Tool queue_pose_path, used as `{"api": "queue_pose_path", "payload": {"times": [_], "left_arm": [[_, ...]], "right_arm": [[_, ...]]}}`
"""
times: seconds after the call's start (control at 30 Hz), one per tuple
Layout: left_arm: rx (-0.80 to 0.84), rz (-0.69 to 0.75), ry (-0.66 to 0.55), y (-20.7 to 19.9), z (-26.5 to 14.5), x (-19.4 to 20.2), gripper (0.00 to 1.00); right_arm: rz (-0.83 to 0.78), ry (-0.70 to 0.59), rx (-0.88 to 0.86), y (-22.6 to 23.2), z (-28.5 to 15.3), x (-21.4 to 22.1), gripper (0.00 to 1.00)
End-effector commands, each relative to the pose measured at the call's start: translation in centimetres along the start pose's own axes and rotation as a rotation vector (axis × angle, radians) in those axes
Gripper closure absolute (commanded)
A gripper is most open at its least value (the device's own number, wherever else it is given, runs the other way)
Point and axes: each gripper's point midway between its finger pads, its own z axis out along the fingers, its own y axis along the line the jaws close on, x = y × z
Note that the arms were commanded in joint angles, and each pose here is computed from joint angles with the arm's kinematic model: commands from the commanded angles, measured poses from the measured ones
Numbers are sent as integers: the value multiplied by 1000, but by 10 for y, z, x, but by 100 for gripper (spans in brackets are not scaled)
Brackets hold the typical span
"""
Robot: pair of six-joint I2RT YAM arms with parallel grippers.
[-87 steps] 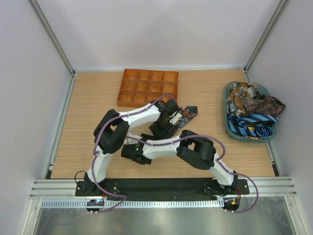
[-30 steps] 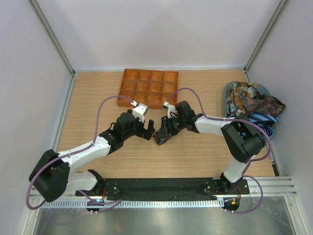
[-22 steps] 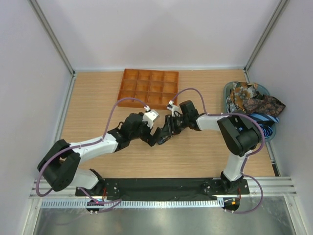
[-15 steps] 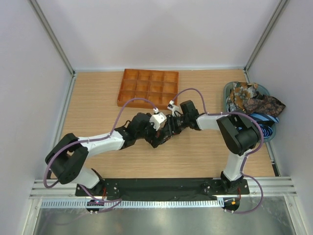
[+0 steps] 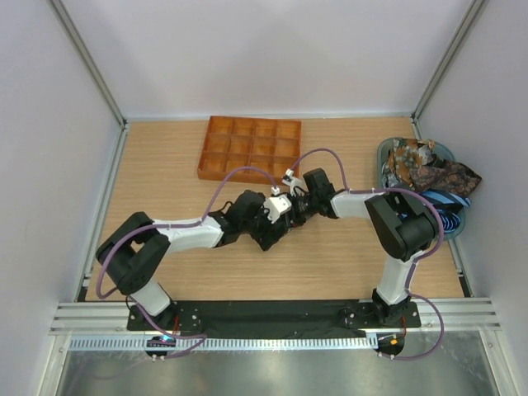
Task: Roll the ties
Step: Roll the tie
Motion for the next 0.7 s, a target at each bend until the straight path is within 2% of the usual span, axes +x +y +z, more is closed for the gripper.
{"api": "queue_pose_path", "payload": {"times": [0.0,0.27,0.37,0.4,0.5,0.67], "left_arm": [[-5,36,-42,4,6,-20,0],[29,30,16,-2,18,-9,2],[45,31,47,-5,19,-3,14],[49,23,75,-5,20,2,22],[61,15,141,-8,22,17,36],[93,3,185,-16,20,31,42]], "right_arm": [[73,78,208,-54,4,38,76],[80,83,209,-55,4,40,76],[74,77,208,-54,4,38,76],[74,76,211,-54,4,38,76],[74,74,212,-54,3,38,76],[65,55,209,-50,0,34,74]]}}
